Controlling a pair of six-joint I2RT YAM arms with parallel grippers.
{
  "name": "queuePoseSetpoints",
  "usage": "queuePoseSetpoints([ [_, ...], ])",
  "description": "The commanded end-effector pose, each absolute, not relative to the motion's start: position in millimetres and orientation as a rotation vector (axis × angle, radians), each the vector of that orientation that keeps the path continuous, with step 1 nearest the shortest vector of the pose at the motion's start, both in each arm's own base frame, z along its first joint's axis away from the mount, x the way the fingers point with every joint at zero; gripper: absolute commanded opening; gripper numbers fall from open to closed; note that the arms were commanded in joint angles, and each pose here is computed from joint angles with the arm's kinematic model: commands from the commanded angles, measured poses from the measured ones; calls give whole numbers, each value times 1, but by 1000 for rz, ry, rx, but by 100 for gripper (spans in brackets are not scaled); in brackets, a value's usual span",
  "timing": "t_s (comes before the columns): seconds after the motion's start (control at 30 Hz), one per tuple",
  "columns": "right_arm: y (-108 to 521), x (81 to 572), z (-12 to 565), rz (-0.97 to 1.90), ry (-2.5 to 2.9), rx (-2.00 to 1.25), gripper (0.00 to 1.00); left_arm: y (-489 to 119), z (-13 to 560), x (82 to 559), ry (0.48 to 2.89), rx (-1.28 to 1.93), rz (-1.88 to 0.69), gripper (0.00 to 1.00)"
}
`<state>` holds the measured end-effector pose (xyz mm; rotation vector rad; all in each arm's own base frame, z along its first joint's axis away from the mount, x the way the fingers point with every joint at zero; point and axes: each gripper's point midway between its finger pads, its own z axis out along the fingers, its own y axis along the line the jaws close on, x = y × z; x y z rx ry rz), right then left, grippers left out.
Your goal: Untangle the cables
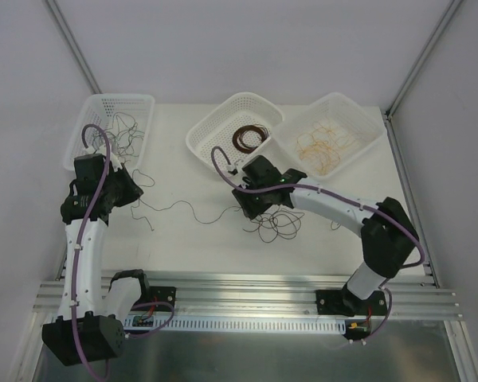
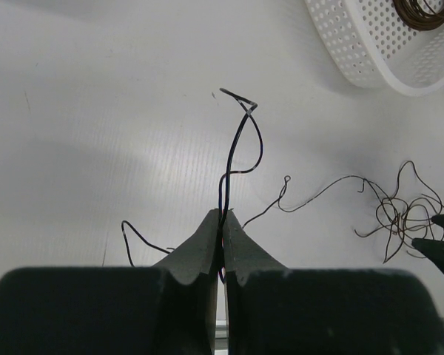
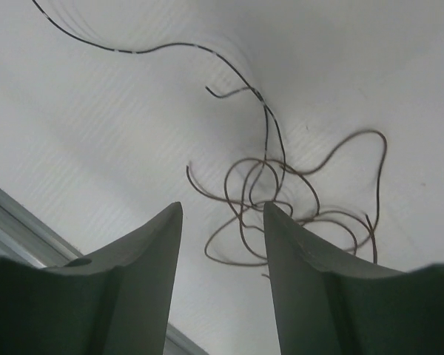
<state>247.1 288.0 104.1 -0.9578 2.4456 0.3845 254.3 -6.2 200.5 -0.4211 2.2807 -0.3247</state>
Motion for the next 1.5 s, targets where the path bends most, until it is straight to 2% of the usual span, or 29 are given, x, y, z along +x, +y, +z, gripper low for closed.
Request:
queuePoseSetpoints([
  [0.0,323,264,107,400,2322,-1064,51,-14,205,255,2255,-409,-373,0],
  [0.27,355,277,75,281,2273,-1208,48,-15,203,254,2256,-419,-384,0],
  [0.7,358,299,48,113,2275,-1223,42,-15,205,251,2244,-423,-377,0],
  [0.9,357,301,44,92,2282,-1211,29,-15,208,251,2238,-421,-377,0],
  [1.0,355,300,49,95,2282,-1196,19,-13,208,251,2237,-419,-365,0],
  [1.13,350,297,70,127,2257,-1156,1,-5,207,249,2238,-425,-306,0],
  [1.3,331,304,98,171,2270,-1024,1,5,210,247,2228,-438,-232,0],
  [1.47,282,327,129,290,2334,-725,1,16,213,243,2220,-467,-156,0],
])
